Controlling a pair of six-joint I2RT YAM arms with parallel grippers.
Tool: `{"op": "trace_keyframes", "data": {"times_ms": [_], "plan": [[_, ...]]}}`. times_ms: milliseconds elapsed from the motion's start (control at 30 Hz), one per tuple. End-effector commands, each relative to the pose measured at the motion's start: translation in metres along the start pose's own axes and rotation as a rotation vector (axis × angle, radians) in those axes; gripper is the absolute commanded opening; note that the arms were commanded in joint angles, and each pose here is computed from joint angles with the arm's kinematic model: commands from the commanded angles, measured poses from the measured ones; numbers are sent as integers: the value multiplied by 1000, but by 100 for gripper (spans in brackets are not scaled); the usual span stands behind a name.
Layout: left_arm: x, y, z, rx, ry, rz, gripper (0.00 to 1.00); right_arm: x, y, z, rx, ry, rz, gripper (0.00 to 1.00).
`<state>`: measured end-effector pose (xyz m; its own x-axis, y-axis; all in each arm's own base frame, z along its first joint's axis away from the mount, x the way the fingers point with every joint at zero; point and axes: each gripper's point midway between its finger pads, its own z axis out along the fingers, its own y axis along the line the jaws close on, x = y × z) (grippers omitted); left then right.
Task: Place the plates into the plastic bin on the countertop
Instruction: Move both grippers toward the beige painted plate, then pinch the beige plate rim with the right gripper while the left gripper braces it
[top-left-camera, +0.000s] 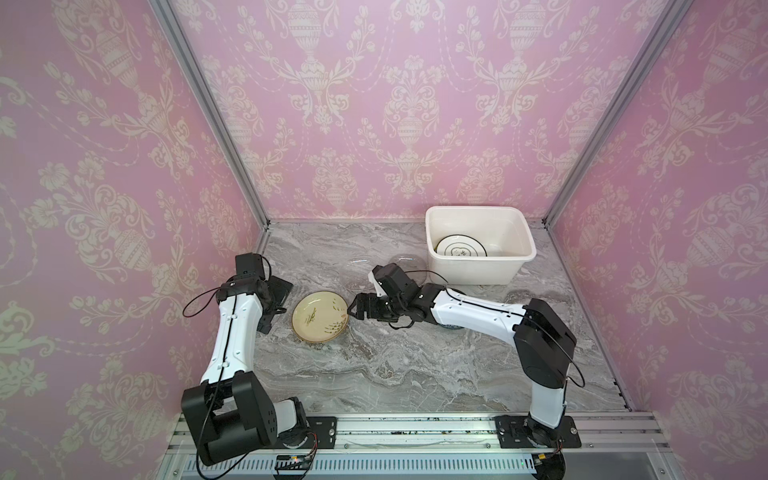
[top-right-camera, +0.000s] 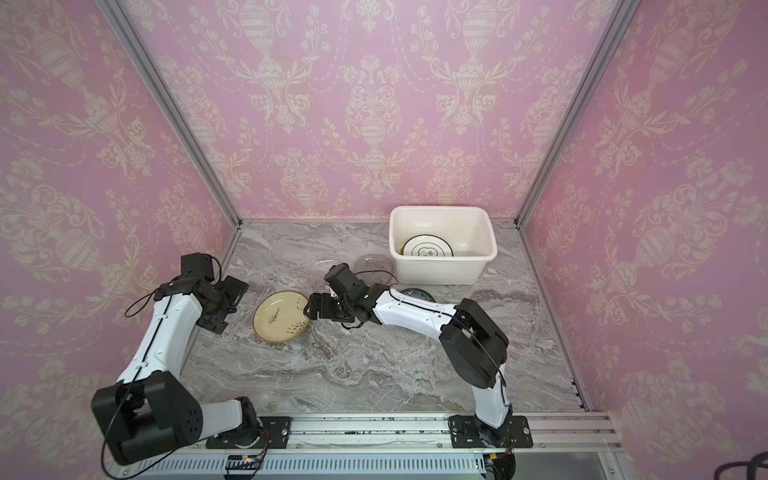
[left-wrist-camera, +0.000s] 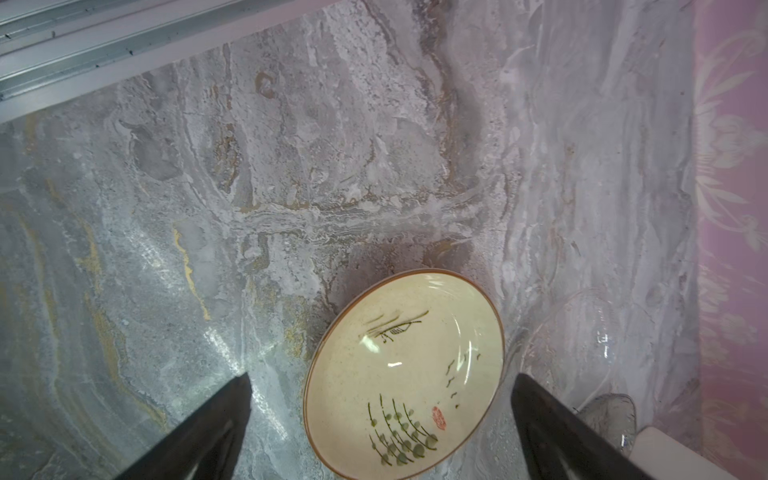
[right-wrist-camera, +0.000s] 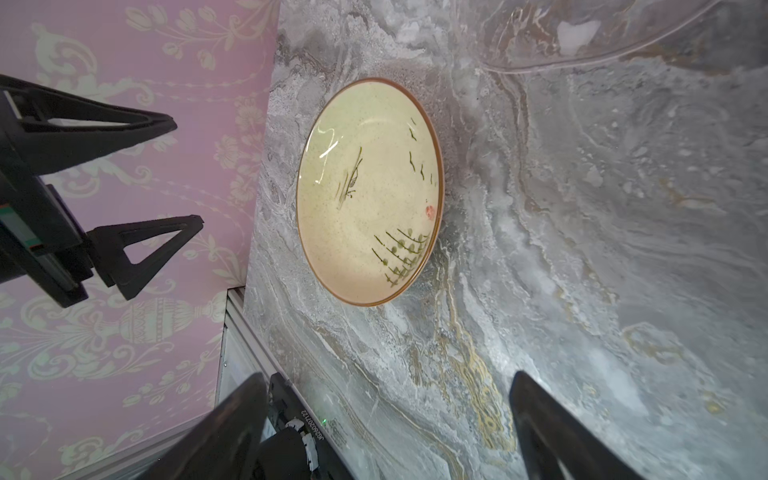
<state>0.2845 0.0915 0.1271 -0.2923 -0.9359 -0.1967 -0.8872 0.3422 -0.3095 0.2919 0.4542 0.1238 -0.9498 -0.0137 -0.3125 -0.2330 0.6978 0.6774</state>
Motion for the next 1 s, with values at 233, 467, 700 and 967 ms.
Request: {"op": "trace_keyframes", "data": {"times_ms": [233, 467, 700, 967], "plan": [[-4, 11, 48, -57, 102, -24, 99, 10, 13, 51, -118, 91, 105, 92], [13, 9, 80, -18, 182, -131, 96, 13, 8, 68, -149, 106, 156, 91], [21, 8, 96, -33, 230, -175, 95, 11, 7, 80, -179, 102, 194, 91], [33, -3, 110, -16, 302, -176, 93, 8, -1, 97, -206, 79, 246, 88]]}}
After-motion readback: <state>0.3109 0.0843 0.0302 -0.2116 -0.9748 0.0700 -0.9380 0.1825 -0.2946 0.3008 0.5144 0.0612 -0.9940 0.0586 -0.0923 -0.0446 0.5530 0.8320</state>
